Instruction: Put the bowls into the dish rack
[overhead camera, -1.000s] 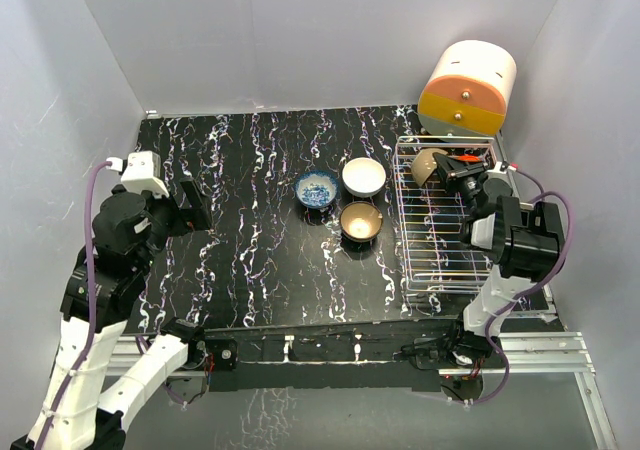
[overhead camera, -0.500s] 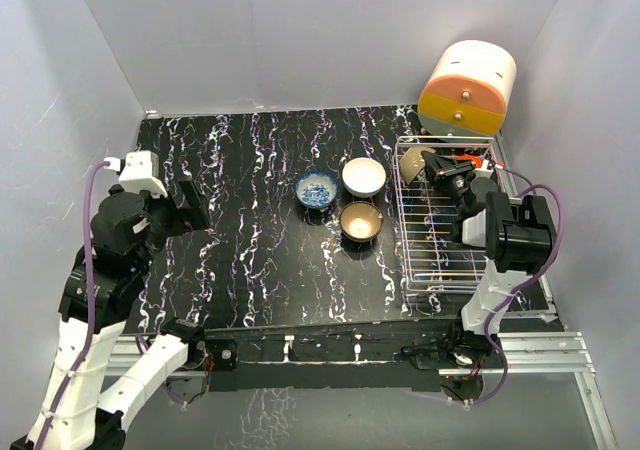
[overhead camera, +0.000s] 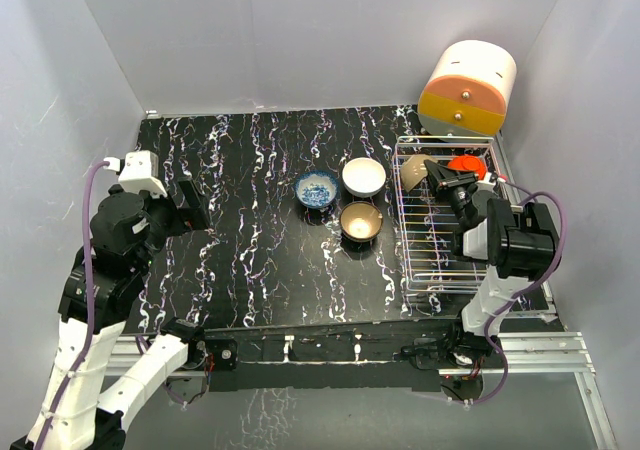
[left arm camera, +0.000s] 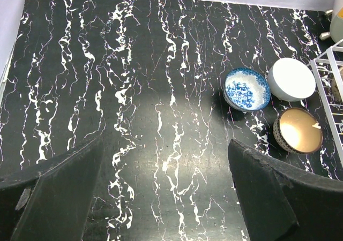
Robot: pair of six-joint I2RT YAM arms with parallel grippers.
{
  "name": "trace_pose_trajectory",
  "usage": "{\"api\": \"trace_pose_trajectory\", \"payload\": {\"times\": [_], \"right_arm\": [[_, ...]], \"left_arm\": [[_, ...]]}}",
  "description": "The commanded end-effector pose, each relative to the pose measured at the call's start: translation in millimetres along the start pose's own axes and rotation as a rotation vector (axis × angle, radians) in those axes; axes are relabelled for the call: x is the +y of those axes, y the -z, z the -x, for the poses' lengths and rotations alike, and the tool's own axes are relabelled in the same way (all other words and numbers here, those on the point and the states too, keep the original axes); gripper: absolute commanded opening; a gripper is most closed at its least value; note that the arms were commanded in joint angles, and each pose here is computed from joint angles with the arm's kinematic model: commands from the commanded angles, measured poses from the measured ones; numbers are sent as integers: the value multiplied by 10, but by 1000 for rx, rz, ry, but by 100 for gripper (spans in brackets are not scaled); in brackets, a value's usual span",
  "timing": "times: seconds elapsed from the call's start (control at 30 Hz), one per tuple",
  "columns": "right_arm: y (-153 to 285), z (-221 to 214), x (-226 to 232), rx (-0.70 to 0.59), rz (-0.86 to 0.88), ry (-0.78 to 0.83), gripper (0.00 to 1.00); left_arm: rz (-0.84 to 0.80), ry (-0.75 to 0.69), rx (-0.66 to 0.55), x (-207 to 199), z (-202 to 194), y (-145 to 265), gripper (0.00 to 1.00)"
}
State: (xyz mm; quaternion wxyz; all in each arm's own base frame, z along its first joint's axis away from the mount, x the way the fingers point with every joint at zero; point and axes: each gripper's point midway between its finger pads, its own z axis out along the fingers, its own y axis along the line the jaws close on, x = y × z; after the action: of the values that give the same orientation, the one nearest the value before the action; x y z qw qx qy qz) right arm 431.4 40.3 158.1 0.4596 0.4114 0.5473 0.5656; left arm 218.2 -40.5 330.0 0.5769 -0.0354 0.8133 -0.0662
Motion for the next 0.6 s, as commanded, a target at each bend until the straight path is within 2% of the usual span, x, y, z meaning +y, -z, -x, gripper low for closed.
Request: {"api": "trace_pose_trajectory", "payload": {"times": [0.0, 0.57], "right_arm": [[166, 39, -324, -34, -130, -44, 11], [402, 97, -423, -52, -233, 1, 14]], "left_arm": [[-16, 7, -15, -18, 43, 66, 97], [-35, 22, -11, -45, -23, 60, 97]]}}
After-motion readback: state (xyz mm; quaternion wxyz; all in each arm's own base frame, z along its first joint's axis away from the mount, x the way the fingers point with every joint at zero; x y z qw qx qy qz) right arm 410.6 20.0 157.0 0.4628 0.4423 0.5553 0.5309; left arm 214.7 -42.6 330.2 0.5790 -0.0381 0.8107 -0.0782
